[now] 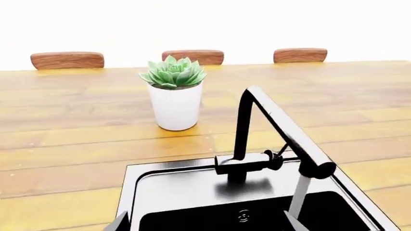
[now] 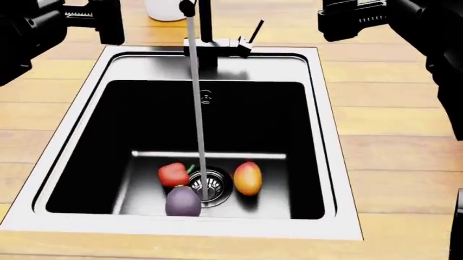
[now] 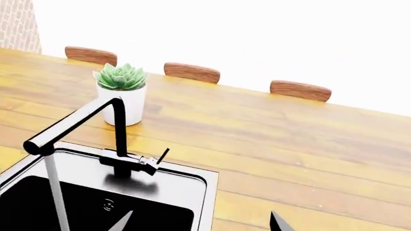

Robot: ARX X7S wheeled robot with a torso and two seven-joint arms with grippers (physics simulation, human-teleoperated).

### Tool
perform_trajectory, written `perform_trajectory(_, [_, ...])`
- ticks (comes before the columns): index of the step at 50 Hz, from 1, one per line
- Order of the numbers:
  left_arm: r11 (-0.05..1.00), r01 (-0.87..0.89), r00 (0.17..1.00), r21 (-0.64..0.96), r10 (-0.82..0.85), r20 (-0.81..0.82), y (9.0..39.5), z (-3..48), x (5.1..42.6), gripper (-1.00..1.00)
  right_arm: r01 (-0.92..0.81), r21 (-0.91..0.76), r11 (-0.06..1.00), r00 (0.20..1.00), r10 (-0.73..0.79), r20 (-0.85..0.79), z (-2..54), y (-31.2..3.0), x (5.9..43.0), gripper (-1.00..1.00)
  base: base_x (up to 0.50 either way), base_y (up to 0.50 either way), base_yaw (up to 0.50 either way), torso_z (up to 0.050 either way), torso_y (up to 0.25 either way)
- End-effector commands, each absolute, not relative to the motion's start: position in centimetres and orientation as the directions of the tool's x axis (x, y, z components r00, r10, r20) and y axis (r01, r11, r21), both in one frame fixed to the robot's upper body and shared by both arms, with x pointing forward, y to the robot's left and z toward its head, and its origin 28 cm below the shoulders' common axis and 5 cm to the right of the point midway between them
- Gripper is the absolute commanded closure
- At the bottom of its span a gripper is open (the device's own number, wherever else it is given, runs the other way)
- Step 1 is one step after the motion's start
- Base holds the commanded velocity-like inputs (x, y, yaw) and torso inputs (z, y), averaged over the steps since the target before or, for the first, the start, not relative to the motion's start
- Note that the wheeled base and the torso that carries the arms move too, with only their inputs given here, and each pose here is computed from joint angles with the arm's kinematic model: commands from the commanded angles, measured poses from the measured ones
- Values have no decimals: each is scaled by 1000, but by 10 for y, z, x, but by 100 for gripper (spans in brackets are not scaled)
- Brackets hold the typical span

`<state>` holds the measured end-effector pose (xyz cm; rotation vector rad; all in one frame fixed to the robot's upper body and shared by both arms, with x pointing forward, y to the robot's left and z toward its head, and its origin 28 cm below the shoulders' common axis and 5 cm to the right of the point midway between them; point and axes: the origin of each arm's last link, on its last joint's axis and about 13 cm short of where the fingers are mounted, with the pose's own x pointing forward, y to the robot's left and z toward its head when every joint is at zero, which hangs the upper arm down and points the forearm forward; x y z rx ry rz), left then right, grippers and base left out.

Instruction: Pick the eggplants and mangos from the sink and place them in one bowl. Place the bell pepper in the other bowl. Then turn off the sink faucet.

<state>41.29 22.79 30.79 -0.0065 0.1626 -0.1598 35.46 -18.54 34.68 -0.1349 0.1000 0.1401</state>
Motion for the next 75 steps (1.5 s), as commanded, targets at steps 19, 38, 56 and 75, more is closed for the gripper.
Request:
perform_trajectory(19, [988, 154, 971, 3, -150, -188, 233, 308, 423, -100, -151, -102, 983, 979, 134, -157, 335, -185, 357, -100, 500, 0, 0, 0, 1])
perform_trajectory(38, [988, 152, 963, 26, -142, -227, 238, 297, 422, -100, -145, -77, 986, 977, 131, -169, 328, -189, 353, -100, 359, 0, 0, 0, 1])
perform_trajectory(56, [963, 268, 890, 23, -239, -389, 246, 260, 317, -100, -184, -66, 981, 967, 169, -193, 323, -184, 352, -100, 0, 0, 0, 0, 0])
perform_trajectory(75, [903, 412, 732, -125, -409, -545, 212, 222, 257, -100, -187, -64, 980, 963, 169, -211, 317, -185, 347, -100, 0, 0, 0, 0, 0])
